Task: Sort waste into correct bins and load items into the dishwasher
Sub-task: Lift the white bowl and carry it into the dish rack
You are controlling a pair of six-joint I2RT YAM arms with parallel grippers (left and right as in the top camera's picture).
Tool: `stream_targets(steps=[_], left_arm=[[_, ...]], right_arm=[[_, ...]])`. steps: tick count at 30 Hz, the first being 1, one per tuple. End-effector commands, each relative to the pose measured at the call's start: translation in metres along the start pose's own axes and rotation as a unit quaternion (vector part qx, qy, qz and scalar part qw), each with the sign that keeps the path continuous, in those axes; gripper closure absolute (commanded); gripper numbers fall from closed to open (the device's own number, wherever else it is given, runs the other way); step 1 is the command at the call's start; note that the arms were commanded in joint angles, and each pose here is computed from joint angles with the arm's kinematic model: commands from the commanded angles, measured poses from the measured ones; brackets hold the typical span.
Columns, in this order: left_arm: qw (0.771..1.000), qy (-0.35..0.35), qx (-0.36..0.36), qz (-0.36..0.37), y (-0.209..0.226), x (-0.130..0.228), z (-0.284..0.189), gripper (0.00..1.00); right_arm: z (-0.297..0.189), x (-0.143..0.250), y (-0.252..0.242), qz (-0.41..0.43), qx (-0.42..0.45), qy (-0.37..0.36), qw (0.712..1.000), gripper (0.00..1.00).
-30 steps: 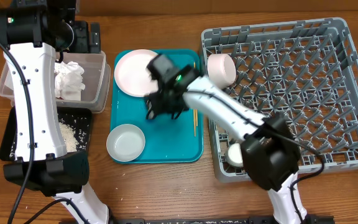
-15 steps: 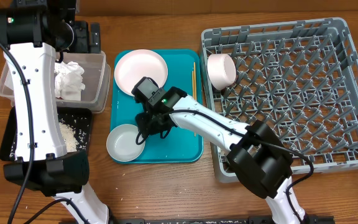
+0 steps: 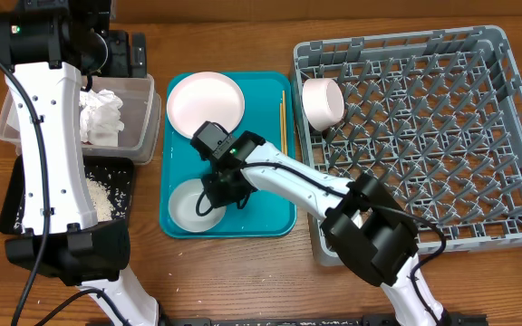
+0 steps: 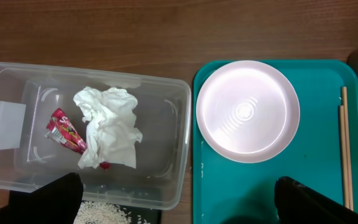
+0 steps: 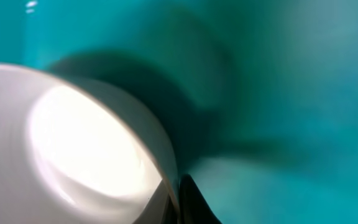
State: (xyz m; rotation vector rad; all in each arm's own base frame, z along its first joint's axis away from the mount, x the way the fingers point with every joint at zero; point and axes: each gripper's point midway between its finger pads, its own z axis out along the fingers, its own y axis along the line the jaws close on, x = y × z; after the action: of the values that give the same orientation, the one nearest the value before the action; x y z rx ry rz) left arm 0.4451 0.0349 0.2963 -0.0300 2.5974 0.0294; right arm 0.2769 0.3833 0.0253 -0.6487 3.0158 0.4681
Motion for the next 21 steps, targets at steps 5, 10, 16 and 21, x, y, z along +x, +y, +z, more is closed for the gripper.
stream_targets(steps=[5, 10, 16, 21], left_arm=[[1.0, -0.006, -0.003, -0.003, -0.001, -0.004, 0.0, 0.0], [1.0, -0.006, -0.003, -0.003, -0.001, -0.004, 0.0, 0.0], [1.0, -0.006, -0.003, -0.003, -0.001, -0.004, 0.0, 0.0], [1.0, -0.006, -0.003, -0.003, -0.001, -0.004, 0.0, 0.0]], right_arm=[[-0.181, -0.07, -0.087, 0.078, 0.151, -0.187, 0.968, 0.96], [-0.319, -0.071, -0.145, 0.146, 0.236, -0.321, 0.906, 0.96], [-0.467, -0.021, -0.233, 0.268, 0.323, -0.462, 0.781, 0.96], [-0.535, 0.045, -0.285, 0.35, 0.43, -0.49, 0.673, 0.96]])
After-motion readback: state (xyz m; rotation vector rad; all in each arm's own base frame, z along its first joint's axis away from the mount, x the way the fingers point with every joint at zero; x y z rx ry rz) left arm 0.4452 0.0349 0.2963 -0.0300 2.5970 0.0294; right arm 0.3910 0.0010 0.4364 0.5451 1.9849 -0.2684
